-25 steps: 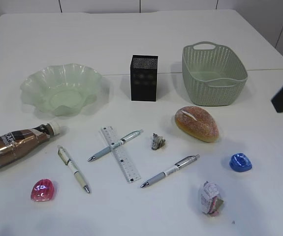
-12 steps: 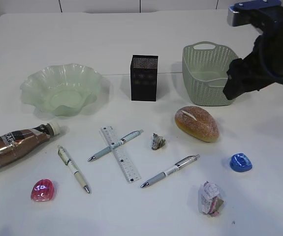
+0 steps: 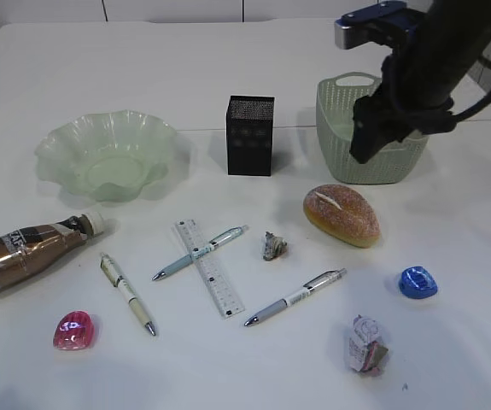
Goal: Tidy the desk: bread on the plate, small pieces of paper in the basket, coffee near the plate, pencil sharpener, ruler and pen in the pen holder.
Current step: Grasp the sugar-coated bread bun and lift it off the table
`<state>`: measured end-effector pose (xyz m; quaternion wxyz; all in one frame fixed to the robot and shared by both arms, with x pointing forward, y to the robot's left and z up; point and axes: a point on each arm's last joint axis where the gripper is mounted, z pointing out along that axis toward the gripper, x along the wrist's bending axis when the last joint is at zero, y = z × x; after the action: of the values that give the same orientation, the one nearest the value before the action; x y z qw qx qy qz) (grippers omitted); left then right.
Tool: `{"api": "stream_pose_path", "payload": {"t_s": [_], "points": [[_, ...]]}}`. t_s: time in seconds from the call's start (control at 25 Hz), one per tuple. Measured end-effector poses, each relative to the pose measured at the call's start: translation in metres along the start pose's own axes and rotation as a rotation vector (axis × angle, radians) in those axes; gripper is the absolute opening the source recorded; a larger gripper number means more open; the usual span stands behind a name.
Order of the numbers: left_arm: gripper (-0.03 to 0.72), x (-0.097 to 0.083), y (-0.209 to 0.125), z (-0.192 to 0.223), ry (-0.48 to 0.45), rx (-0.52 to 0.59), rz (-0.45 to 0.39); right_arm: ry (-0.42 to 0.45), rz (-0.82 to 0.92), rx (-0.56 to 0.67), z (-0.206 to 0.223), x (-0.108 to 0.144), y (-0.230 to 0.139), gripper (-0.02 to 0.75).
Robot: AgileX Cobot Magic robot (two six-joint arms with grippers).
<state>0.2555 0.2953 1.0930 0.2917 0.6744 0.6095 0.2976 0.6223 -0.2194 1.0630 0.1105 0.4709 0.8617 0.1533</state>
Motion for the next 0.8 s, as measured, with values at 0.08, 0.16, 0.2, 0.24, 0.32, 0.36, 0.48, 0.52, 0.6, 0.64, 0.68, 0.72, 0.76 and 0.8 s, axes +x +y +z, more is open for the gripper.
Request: {"api": "stream_pose_path", "payload": {"t_s": [0.08,0.16,0.2,0.24,0.32,0.36,0.48,0.52,0.6,0.64,0.68,0.72,0.76,0.8], "points": [[0.593,0.001,0.004,0.001,-0.001,0.009,-0.001,0.033,-0.027,0.055,0.02,0.003,0.009,0.568],[0.593,0.001,0.008,-0.001,0.0,0.002,0.0,0.043,-0.036,0.069,0.024,0.004,0.013,0.568],[0.593,0.001,0.01,-0.002,0.0,0.0,0.0,0.043,-0.036,0.069,0.024,0.004,0.013,0.568],[0.593,0.001,0.012,-0.003,0.001,-0.004,0.0,0.066,-0.05,0.106,0.035,0.005,0.02,0.568],[0.593,0.002,0.015,-0.004,0.001,-0.006,0.0,0.076,-0.053,0.126,0.044,0.006,0.022,0.568],[0.593,0.002,0.016,-0.004,0.001,-0.007,0.0,0.077,-0.052,0.13,0.045,0.006,0.022,0.568],[0.592,0.002,0.016,-0.005,0.001,-0.008,0.0,0.087,-0.053,0.155,0.056,0.005,0.021,0.568],[0.592,0.002,0.016,-0.005,0.001,-0.008,0.0,0.087,-0.053,0.155,0.056,0.005,0.021,0.568],[0.592,0.002,0.016,-0.005,0.001,-0.008,0.0,0.093,-0.052,0.169,0.064,0.004,0.021,0.568],[0.592,0.002,0.016,-0.005,0.001,-0.008,0.0,0.094,-0.052,0.17,0.064,0.004,0.021,0.568],[0.592,0.002,0.016,-0.005,0.001,-0.008,0.0,0.092,-0.054,0.179,0.067,0.004,0.02,0.568],[0.592,0.002,0.016,-0.005,0.001,-0.008,0.0,0.085,-0.061,0.193,0.071,0.003,0.019,0.568],[0.592,0.002,0.016,-0.005,0.001,-0.008,0.0,0.083,-0.063,0.199,0.073,0.002,0.019,0.568],[0.592,0.002,0.016,-0.005,0.001,-0.008,0.0,0.081,-0.065,0.209,0.077,0.002,0.018,0.568]]}}
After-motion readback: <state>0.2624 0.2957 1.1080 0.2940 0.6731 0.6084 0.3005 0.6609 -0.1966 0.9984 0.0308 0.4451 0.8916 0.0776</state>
